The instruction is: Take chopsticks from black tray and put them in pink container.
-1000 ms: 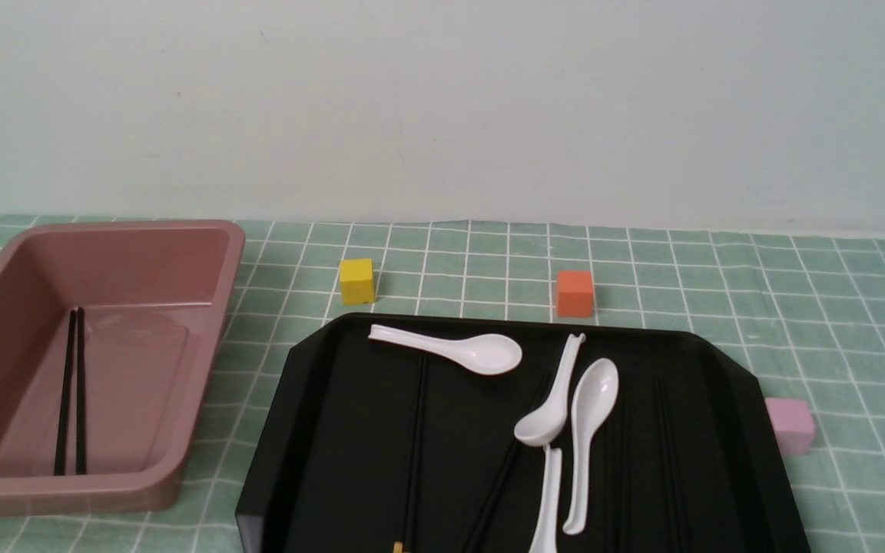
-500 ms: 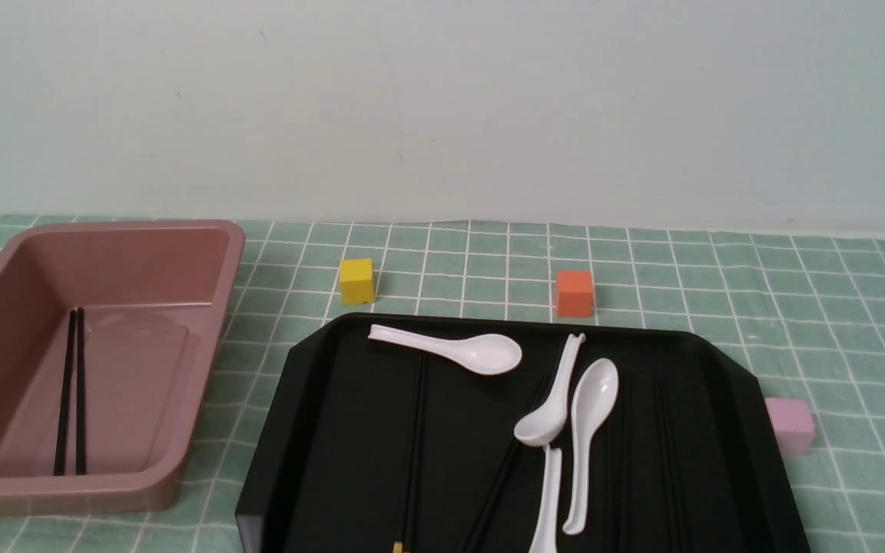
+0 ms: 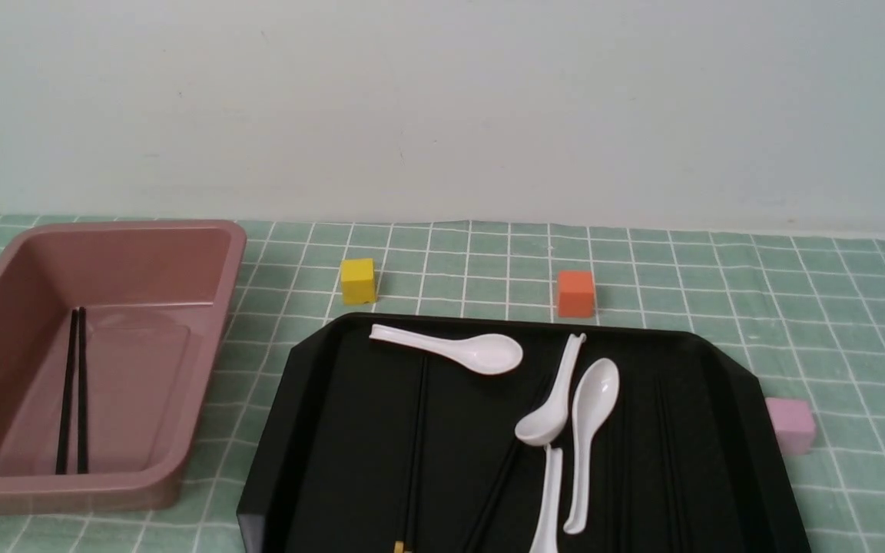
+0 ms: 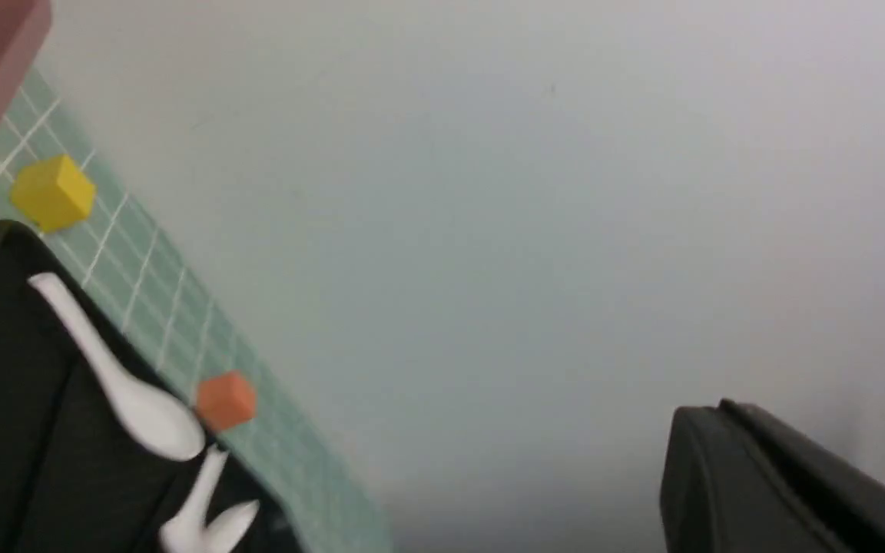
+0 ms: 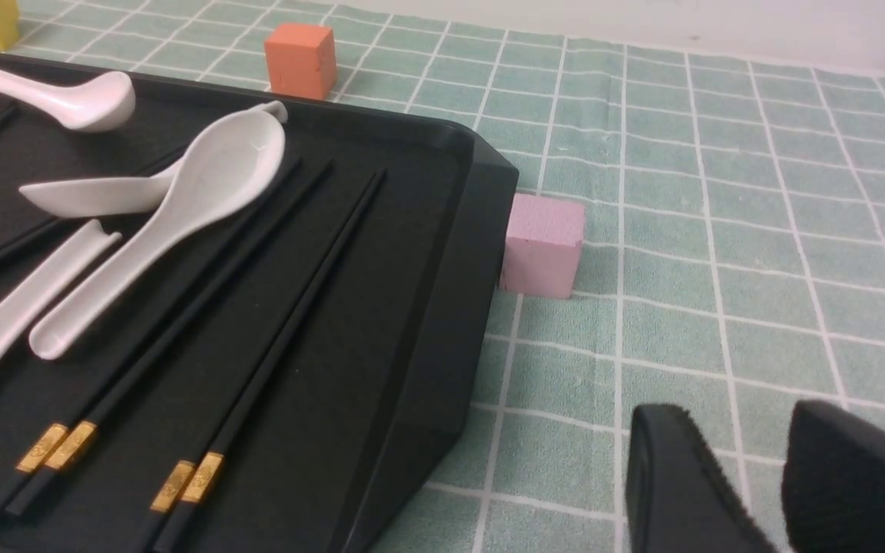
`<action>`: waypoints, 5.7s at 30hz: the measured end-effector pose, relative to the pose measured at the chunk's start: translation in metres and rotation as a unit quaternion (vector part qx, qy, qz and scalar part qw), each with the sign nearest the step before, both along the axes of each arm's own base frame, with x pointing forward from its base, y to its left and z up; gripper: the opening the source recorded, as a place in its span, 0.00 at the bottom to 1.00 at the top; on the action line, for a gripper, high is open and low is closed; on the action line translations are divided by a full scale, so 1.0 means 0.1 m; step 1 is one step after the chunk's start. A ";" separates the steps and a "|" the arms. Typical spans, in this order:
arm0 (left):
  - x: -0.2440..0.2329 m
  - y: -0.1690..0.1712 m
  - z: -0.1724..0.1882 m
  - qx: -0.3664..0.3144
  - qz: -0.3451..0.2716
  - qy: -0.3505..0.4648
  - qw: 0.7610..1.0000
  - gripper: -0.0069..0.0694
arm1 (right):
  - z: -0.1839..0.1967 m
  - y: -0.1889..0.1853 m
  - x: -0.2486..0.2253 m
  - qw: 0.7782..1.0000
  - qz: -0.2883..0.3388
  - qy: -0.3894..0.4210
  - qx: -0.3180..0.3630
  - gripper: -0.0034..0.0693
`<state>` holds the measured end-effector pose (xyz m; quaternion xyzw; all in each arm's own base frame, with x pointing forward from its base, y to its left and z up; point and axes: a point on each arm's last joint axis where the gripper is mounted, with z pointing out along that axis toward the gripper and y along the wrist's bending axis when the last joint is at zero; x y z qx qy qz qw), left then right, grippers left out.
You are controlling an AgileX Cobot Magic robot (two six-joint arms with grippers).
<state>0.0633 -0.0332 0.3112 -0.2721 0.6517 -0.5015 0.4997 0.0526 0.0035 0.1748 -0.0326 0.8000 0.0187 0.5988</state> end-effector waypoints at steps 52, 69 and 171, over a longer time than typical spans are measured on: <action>2.34 -2.09 -1.52 0.504 -0.246 0.442 0.700 0.42 | 0.00 0.00 0.00 1.000 0.000 0.000 0.000 0.38; 2.34 -2.09 -1.57 0.507 -0.247 0.458 0.687 0.24 | 0.00 0.00 0.00 1.000 0.000 0.000 0.000 0.38; -0.10 0.16 -0.99 0.430 0.030 -0.011 0.902 0.07 | 0.00 0.00 0.00 1.000 0.000 0.000 0.000 0.38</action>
